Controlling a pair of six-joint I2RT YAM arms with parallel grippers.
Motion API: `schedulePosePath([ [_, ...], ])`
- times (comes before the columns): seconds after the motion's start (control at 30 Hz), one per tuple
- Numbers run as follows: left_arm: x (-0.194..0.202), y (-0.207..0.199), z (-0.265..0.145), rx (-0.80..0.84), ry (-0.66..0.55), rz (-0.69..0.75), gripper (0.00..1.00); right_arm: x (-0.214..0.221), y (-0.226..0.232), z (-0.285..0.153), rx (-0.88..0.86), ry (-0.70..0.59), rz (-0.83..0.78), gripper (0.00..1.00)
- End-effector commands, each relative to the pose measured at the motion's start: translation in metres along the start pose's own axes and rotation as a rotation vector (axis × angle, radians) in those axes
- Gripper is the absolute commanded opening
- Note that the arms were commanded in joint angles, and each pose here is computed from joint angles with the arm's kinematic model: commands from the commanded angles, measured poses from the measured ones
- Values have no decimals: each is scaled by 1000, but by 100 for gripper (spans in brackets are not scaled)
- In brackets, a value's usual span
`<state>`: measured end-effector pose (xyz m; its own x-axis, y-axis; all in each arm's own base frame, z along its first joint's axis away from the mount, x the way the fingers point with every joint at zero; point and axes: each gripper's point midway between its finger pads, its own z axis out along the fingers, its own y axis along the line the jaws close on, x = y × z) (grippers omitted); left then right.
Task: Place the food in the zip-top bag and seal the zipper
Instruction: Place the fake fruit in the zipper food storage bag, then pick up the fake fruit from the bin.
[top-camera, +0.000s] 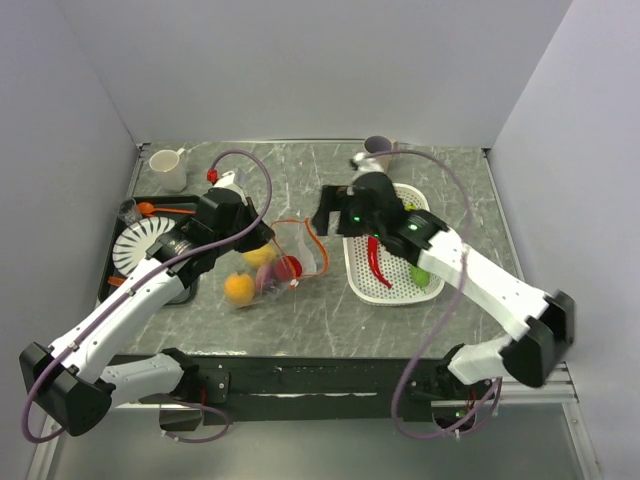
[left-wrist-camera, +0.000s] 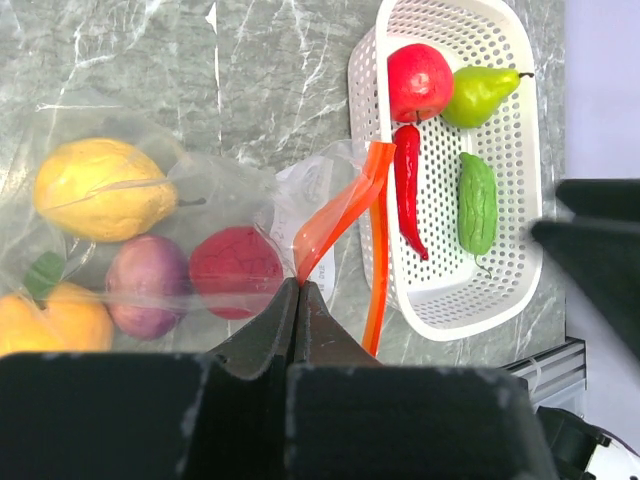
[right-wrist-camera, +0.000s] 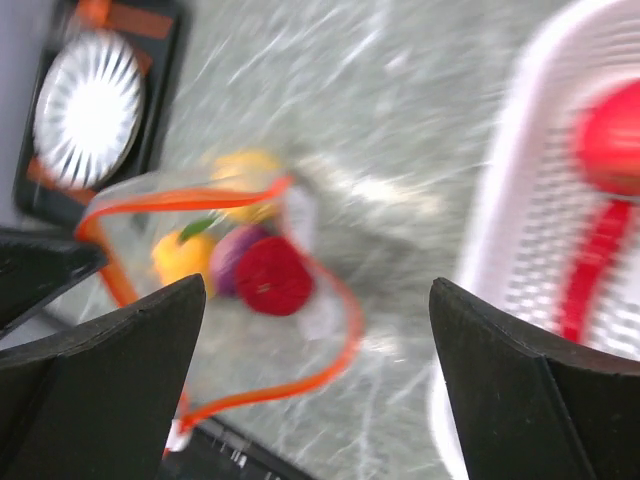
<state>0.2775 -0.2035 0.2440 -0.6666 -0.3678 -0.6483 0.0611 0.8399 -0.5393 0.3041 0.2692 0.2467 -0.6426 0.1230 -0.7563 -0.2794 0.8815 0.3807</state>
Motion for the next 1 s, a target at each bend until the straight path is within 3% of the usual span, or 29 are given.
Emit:
schedulePosePath([
  [0.0,-12,-12,-1,40,-35,-3,1,-18,-74,-29,263,-149,93,100],
  [0.2,-10,-14,3,49,-20,-2,1,21,-150,-36,466,-58,141,100],
  [0.47,-8,-15,5,51,-10,3,1,61,-211,-30,649,65,217,100],
  [0.8,-8,-15,5,52,-11,0,1,95,-240,-7,721,179,237,100],
  [0.97,-7,-14,5,53,-10,-5,1,100,-260,-6,837,216,198,100],
])
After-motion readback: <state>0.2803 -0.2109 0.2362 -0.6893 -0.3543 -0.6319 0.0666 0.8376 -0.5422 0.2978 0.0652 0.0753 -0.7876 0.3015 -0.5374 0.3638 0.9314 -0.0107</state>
